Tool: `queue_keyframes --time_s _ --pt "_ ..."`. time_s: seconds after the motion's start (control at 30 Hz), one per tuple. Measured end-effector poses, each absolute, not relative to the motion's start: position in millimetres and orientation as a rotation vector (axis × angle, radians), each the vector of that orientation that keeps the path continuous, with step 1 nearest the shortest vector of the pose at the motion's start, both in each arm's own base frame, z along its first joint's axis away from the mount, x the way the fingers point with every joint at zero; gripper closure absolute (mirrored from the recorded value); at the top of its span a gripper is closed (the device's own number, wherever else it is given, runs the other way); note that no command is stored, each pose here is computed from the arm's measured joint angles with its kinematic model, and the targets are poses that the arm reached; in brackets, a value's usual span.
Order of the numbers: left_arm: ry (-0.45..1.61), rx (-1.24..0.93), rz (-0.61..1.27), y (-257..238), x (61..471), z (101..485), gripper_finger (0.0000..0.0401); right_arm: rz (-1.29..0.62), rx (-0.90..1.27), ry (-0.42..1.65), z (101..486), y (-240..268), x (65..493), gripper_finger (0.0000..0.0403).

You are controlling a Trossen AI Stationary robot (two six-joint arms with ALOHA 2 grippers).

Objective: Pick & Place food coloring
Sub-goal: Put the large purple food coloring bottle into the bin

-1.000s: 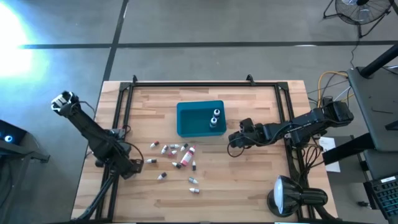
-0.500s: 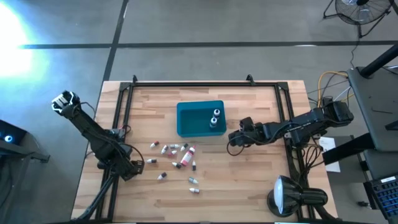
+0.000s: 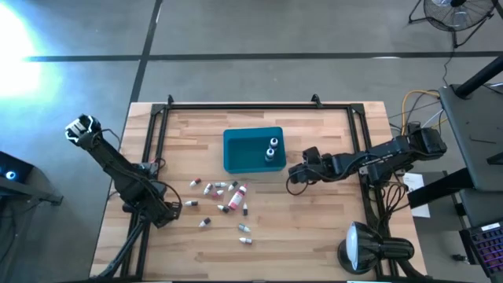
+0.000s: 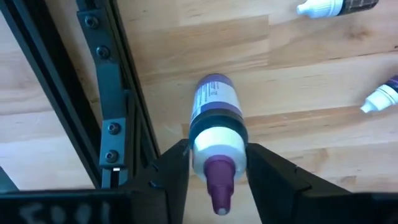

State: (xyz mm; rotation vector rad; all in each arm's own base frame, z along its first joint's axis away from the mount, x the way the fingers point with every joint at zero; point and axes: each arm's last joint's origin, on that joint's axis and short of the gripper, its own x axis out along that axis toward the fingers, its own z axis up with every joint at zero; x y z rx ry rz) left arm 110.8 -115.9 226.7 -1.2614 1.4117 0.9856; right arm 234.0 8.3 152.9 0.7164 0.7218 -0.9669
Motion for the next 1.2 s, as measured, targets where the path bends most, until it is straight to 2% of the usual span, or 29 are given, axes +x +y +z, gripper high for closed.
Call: queue_keyframes --time_s 0.27,0.57,0.97,1.2 --pt "1.418 -1.223 0.948 -115 111 227 0.0308 -0.966 0.717 0.722 153 8 234 0.0220" --pt "1.338 -1.252 0.905 -109 124 244 0.0314 -0.965 0.718 0.724 153 8 234 0.0220" --pt "1.188 -1.102 0.743 -24 186 276 0.0316 -0.939 0.755 0.749 152 9 235 0.0220" --pt "1.272 -0.839 0.656 26 228 315 0.0316 -0.935 0.762 0.752 153 10 234 0.0220"
